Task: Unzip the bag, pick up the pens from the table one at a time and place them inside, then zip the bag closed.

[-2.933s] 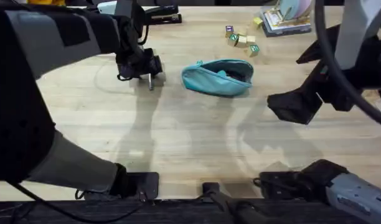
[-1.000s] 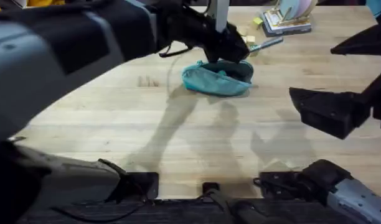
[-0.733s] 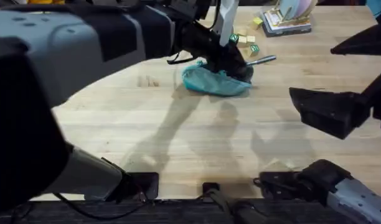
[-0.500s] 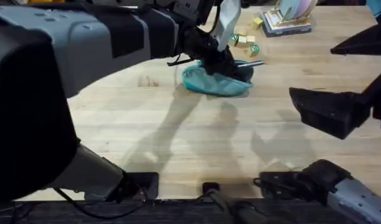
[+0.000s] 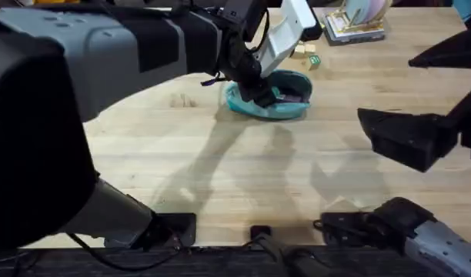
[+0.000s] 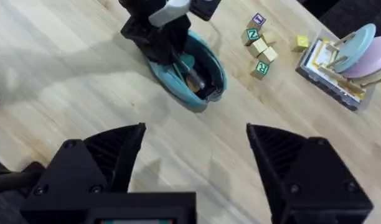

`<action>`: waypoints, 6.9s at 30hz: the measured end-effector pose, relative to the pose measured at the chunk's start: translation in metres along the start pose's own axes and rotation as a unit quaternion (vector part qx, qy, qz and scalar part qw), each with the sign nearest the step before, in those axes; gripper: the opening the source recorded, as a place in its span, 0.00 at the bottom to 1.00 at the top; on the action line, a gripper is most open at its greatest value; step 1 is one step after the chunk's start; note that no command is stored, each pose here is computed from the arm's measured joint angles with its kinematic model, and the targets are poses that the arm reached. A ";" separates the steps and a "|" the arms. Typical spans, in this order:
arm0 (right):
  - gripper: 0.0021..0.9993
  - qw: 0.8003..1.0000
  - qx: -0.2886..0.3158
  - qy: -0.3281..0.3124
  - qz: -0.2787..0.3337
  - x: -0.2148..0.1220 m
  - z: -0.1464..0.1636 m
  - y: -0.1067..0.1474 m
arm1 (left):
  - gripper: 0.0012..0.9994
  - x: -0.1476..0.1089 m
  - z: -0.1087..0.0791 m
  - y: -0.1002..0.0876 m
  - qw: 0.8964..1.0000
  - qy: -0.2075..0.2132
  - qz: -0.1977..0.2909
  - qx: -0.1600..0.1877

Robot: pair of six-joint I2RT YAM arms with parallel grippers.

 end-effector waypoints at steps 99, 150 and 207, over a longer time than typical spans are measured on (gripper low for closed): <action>1.00 0.923 0.377 -0.071 -0.030 0.126 -0.023 -0.080 | 0.99 -0.131 0.093 0.122 0.980 0.008 -0.187 0.060; 1.00 0.945 0.289 -0.106 0.106 0.321 0.031 -0.060 | 0.99 -0.107 0.099 0.136 0.978 0.041 -0.199 0.039; 0.03 0.938 0.322 -0.100 0.083 0.298 0.027 -0.073 | 0.99 -0.107 0.099 0.136 0.978 0.041 -0.199 0.039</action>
Point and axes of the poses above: each hand's point on the last joint's axis, 136 mm out from that joint toward the fingers, its own x axis out along the fingers, its own z axis along the line the jaws close on, y = z × x, the point moved 9 cm from there along -x, back along the fingers, and after that the axes turned 5 degrees about -x, right-handed, at the moved point
